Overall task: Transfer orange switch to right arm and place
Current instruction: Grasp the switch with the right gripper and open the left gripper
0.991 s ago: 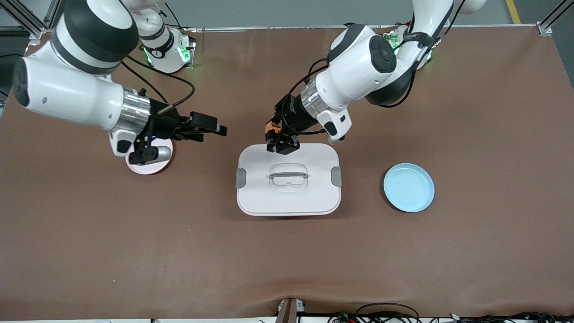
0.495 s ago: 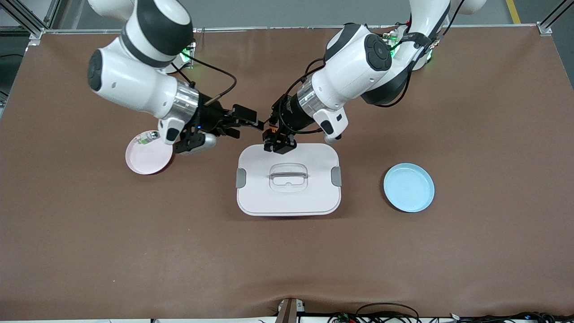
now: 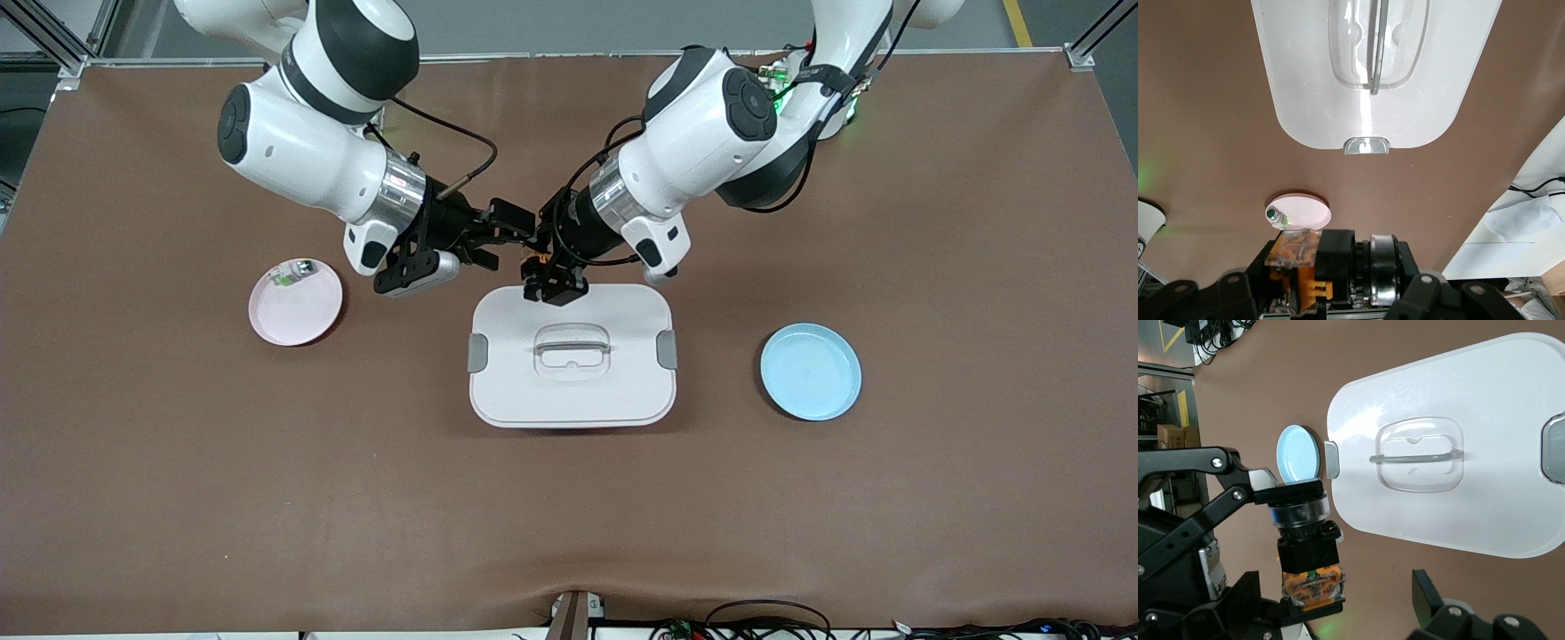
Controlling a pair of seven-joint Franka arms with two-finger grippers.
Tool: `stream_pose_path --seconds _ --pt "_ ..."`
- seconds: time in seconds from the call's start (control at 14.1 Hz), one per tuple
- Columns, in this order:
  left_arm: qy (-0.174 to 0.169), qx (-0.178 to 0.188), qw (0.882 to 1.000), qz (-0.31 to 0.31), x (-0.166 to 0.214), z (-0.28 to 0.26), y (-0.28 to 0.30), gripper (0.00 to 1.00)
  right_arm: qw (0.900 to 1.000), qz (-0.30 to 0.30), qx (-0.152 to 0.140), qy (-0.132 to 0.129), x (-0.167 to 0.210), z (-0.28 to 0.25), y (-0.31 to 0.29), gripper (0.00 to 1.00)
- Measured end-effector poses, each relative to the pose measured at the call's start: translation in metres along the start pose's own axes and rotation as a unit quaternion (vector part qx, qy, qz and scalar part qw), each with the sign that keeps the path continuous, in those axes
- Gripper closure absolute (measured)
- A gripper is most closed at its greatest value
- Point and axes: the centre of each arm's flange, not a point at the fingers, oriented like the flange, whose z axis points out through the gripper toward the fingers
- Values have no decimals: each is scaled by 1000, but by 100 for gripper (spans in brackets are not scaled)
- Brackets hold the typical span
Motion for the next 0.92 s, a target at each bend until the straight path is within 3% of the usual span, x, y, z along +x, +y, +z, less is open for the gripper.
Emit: stream_pose_path --seconds 0.28,0.92 --pt "0 1 1000 0 1 1 0 28 1000 12 16 4 2 -1 0 0" --pt "1 1 1000 0 1 1 0 28 1000 11 18 13 4 5 4 0"
